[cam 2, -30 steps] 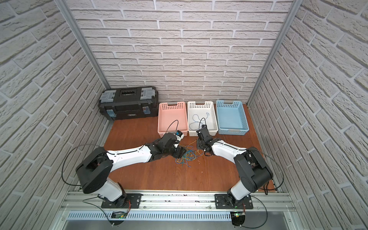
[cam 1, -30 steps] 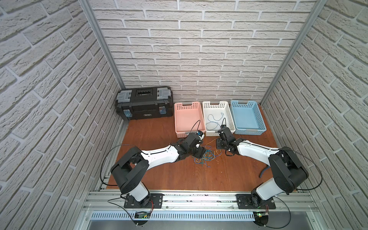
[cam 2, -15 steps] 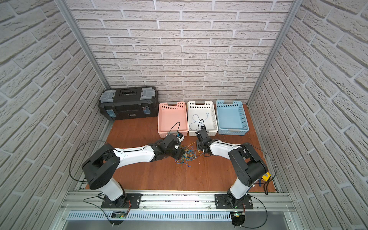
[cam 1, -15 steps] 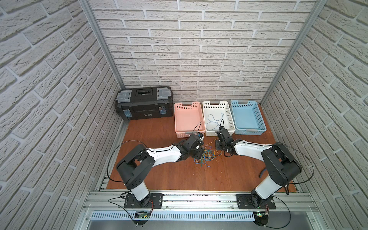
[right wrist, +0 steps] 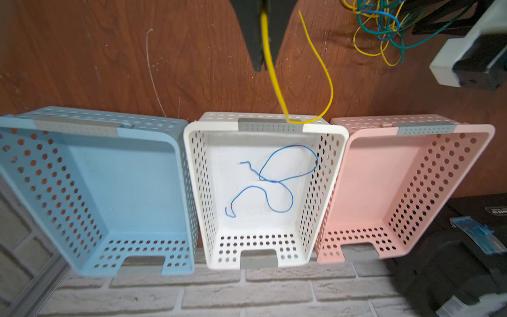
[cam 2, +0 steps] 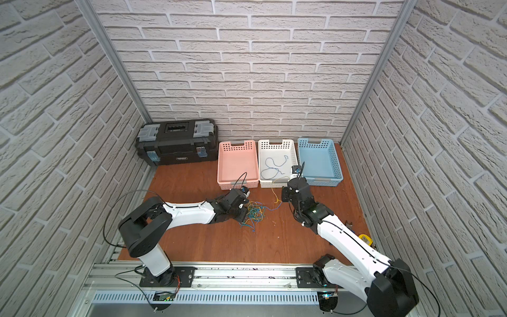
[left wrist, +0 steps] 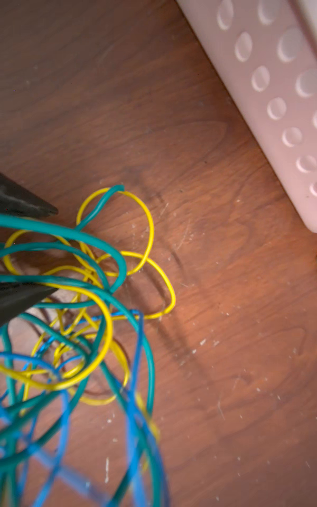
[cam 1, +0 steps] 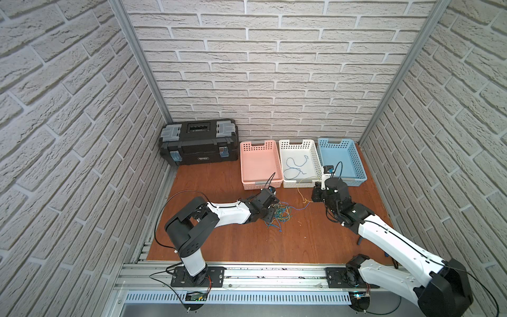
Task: Untangle and sort cables by color
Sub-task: Untie the cable.
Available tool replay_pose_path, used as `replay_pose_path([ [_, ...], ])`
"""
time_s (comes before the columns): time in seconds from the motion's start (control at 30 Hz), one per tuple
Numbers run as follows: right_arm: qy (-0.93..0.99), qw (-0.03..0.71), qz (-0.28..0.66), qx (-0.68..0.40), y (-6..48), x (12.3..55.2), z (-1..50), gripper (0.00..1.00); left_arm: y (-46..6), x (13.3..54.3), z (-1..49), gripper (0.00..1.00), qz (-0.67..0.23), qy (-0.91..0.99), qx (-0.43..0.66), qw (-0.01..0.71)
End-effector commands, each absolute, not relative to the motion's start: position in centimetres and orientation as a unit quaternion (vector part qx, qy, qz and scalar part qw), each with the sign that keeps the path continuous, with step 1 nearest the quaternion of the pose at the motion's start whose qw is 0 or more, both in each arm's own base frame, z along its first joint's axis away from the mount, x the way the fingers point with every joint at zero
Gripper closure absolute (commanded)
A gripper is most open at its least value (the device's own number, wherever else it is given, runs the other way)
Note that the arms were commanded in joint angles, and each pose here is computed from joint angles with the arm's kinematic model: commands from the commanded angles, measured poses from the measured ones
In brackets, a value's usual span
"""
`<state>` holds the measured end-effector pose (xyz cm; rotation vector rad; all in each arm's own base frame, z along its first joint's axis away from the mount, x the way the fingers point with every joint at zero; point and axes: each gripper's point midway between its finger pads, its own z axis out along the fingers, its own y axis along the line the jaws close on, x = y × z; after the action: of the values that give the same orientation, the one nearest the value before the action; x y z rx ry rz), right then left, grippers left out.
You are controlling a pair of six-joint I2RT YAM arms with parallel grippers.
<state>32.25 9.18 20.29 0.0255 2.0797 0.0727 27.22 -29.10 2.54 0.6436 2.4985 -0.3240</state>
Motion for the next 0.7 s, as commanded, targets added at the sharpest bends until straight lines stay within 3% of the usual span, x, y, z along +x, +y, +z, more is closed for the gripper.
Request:
replay_pose_path([
  [0.0, 0.846, 0.533, 0.022, 0.011, 8.5, 31.8, 23.8, 0.97, -27.7, 27.2, 1.3, 0.61, -0.097, 0.934, 0.227, 0.258],
  [0.67, 0.718, 0.693, -0.024, 0.064, 4.1, 29.4, 40.4, 0.97, -26.6, 27.1, -0.1, 0.61, -0.090, 0.939, 0.216, 0.251],
])
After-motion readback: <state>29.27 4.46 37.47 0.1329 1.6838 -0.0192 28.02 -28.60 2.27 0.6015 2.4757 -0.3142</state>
